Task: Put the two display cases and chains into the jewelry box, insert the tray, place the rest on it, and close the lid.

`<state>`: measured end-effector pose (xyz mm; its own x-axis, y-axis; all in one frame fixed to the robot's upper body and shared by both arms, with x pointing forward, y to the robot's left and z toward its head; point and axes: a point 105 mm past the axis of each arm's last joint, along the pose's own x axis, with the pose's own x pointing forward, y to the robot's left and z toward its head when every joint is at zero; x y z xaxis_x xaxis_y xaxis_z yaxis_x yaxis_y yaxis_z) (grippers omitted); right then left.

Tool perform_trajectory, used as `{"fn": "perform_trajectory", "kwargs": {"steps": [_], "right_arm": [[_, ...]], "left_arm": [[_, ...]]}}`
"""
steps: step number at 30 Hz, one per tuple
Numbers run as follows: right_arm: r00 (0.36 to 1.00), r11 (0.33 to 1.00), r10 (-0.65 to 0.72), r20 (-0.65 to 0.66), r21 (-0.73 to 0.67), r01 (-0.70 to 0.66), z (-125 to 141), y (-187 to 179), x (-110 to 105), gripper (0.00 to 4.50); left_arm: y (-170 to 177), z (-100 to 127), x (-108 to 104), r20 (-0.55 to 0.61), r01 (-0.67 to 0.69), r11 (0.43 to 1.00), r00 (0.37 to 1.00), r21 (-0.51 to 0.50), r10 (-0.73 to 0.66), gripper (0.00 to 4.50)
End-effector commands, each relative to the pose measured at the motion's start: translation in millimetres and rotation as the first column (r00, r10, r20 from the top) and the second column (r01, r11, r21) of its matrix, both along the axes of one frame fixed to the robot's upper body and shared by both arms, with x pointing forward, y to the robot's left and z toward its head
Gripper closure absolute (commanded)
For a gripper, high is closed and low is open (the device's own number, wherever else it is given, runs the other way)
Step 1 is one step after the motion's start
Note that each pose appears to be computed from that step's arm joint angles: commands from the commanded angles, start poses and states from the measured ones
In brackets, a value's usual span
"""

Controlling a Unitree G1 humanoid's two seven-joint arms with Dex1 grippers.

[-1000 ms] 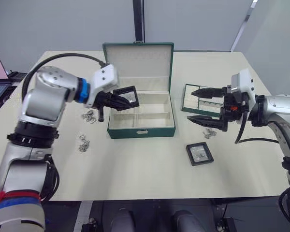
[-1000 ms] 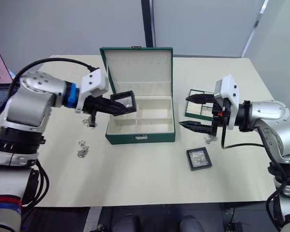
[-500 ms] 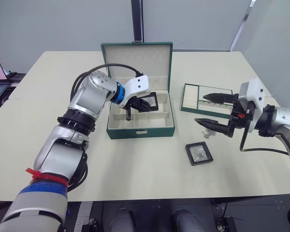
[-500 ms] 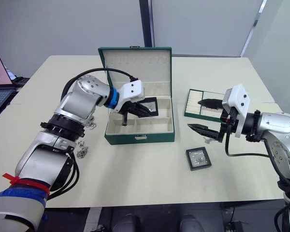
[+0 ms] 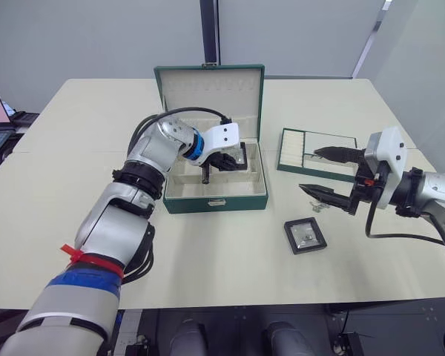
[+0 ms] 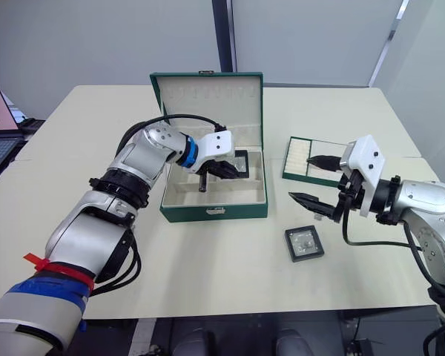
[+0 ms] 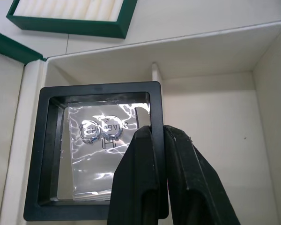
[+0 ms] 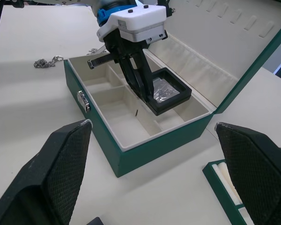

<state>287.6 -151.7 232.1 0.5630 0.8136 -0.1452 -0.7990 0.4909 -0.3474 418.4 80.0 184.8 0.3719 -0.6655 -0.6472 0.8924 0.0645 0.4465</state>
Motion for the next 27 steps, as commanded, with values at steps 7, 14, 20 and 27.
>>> {"fn": "perform_trajectory", "kwargs": {"steps": [7,14,20,27], "right_arm": [[0.999,1.0,-0.007,0.054,0.005,0.007,14,0,-8,0.0],[0.999,1.0,-0.011,0.048,0.004,0.011,13,-1,-9,0.0],[0.999,1.0,-0.011,0.046,0.002,0.011,13,0,-9,0.0],[0.999,1.0,-0.008,0.043,0.0,0.008,13,0,-10,0.0]], "left_arm": [[-9,3,6,0.051,0.01,1.0,0.999,-0.004,-0.01,4.48],[-8,-4,8,0.043,-0.003,1.0,0.999,-0.004,0.003,4.48],[-8,-5,8,0.041,-0.006,1.0,0.999,-0.008,0.006,4.48],[-9,-2,8,0.042,-0.002,1.0,0.999,-0.027,0.003,3.82]]}}
